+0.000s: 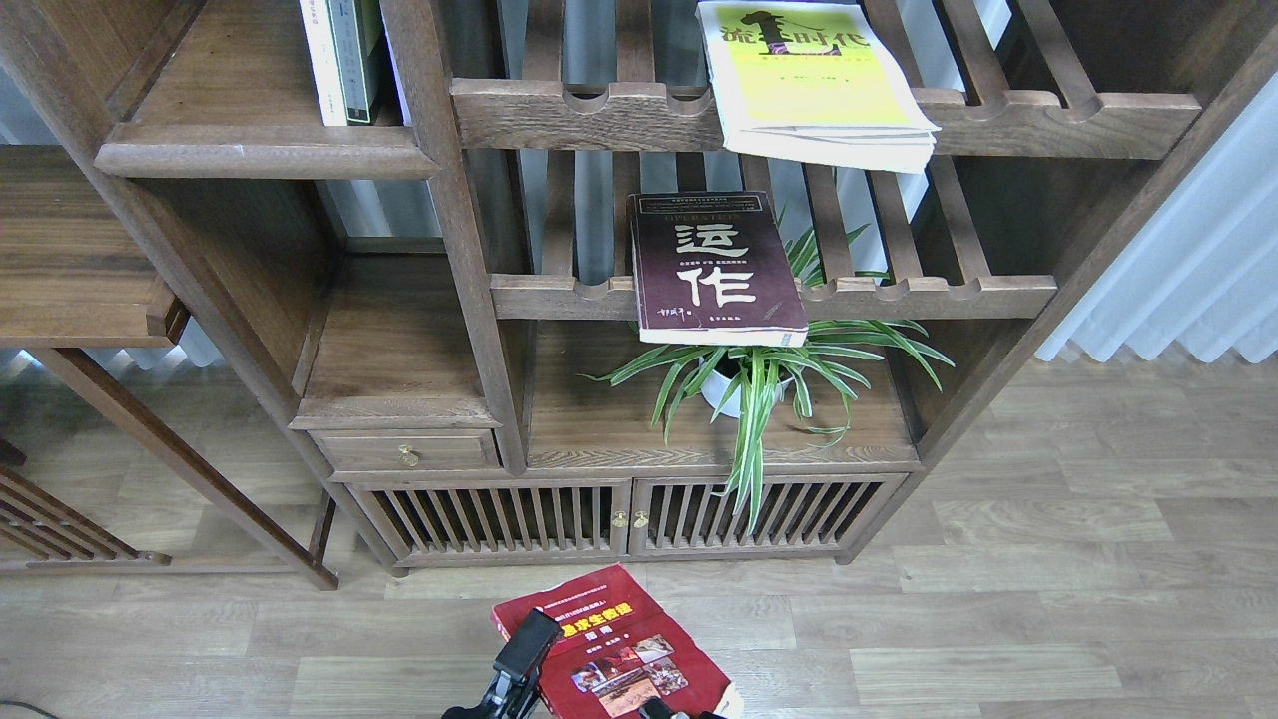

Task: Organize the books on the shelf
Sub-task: 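Grasp the red book with the left gripper from the right gripper, then carry the red book with the left gripper up to the upper shelf, then insert the red book upright into the upper shelf with the left gripper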

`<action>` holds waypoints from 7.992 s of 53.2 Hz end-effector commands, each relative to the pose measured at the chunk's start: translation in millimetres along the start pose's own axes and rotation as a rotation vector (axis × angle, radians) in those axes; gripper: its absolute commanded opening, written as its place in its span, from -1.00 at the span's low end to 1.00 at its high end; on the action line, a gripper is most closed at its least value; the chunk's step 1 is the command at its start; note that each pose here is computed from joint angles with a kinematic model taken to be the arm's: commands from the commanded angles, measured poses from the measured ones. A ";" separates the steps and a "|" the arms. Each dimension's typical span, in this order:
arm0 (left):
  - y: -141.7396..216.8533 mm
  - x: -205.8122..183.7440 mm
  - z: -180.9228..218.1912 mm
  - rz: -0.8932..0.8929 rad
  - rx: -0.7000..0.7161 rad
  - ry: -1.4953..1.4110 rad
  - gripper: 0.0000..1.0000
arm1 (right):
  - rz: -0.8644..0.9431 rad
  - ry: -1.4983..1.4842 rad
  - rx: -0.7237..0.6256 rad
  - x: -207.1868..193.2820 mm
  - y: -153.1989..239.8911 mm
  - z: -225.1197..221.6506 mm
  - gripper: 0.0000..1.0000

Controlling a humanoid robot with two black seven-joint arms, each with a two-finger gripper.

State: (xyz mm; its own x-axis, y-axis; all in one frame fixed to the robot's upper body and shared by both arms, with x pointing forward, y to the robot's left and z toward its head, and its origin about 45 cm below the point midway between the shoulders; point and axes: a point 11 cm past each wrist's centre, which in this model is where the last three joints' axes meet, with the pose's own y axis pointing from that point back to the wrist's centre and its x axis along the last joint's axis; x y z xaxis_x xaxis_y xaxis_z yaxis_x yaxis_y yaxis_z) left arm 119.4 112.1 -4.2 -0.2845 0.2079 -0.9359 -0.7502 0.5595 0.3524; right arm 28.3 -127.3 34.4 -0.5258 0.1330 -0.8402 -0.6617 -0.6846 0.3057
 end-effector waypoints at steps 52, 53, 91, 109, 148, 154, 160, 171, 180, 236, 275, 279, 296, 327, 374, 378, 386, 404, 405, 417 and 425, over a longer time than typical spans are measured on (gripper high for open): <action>87.2 -27.7 121.0 -0.037 -0.216 -0.108 -0.94 | 0.114 0.154 0.091 22.3 0.5 -64.3 0.97; 90.9 -26.8 126.0 -0.030 -0.225 -0.118 -0.94 | 0.112 0.155 0.090 21.9 -0.4 -64.1 0.97; 201.4 -137.0 352.1 -0.049 -0.668 -0.573 -0.95 | 0.114 0.155 0.098 26.4 -16.0 -65.6 0.97; 202.1 -215.8 393.2 -0.170 -0.719 -0.709 -0.95 | 0.110 0.165 0.095 24.4 -20.4 -67.8 0.97; 167.0 -351.8 405.4 -0.416 -0.653 -0.930 -0.94 | 0.109 0.160 0.098 24.4 -21.2 -68.0 0.97; 164.3 -357.0 404.2 -0.414 -0.627 -0.948 -0.93 | 0.109 0.161 0.097 24.5 -21.2 -67.9 0.97; 161.5 -370.0 402.4 -0.434 -0.619 -0.982 -0.93 | 0.109 0.160 0.101 24.2 -20.8 -69.0 0.97; 163.6 -399.6 401.1 -0.449 -0.605 -1.084 -0.92 | 0.110 0.158 0.100 24.9 -20.8 -67.8 0.97; 159.3 -418.6 398.3 -0.445 -0.588 -1.180 -0.91 | 0.106 0.155 0.098 24.3 -22.6 -66.6 0.97; 77.0 -535.6 420.8 -0.338 -0.703 -1.593 -0.89 | 0.106 0.143 0.098 26.3 -22.8 -62.8 0.97; -26.2 -506.0 402.0 -0.438 -0.761 -1.431 -0.92 | 0.099 0.134 0.094 25.8 -24.0 -58.5 0.97; -28.5 -501.2 406.3 -0.417 -0.764 -1.415 -0.92 | 0.098 0.135 0.093 25.4 -24.5 -58.7 0.97; -27.1 -495.4 414.9 -0.377 -0.772 -1.415 -0.92 | 0.091 0.136 0.088 23.1 -26.9 -57.8 0.97; -45.4 -470.6 397.7 -0.471 -0.826 -1.359 -0.94 | 0.086 0.132 0.087 22.3 -27.5 -56.1 0.97; -35.3 -457.3 411.5 -0.452 -0.892 -1.326 -0.90 | 0.078 0.127 0.082 20.4 -27.0 -53.4 0.97; -35.9 -456.1 411.3 -0.450 -0.888 -1.329 -0.85 | 0.077 0.128 0.082 19.9 -27.4 -53.7 0.97; -36.8 -452.9 411.6 -0.438 -0.890 -1.329 -0.64 | 0.078 0.129 0.082 20.0 -27.0 -54.2 0.97; -37.0 -453.6 411.7 -0.432 -0.895 -1.332 -0.41 | 0.077 0.130 0.080 19.3 -27.0 -54.0 0.97; -37.0 -453.6 411.7 -0.432 -0.895 -1.332 -0.41 | 0.077 0.130 0.080 19.3 -27.0 -54.0 0.97; -38.7 -454.6 409.7 -0.435 -0.891 -1.335 -0.36 | 0.078 0.131 0.080 19.4 -26.5 -54.5 0.97; -41.1 -468.5 401.1 -0.478 -0.892 -1.337 -0.24 | 0.079 0.131 0.081 19.8 -26.3 -54.8 0.97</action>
State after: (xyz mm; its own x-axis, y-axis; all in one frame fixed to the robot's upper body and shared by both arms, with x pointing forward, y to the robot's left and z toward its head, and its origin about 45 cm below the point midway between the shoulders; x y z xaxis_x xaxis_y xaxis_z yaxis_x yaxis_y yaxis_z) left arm 522.7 320.7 409.6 0.3575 0.9241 -0.1351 -0.8422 0.2565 -0.4743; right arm 64.8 -145.7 -14.5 -0.5064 -0.0160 -0.8622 -0.6651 -0.6291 0.4023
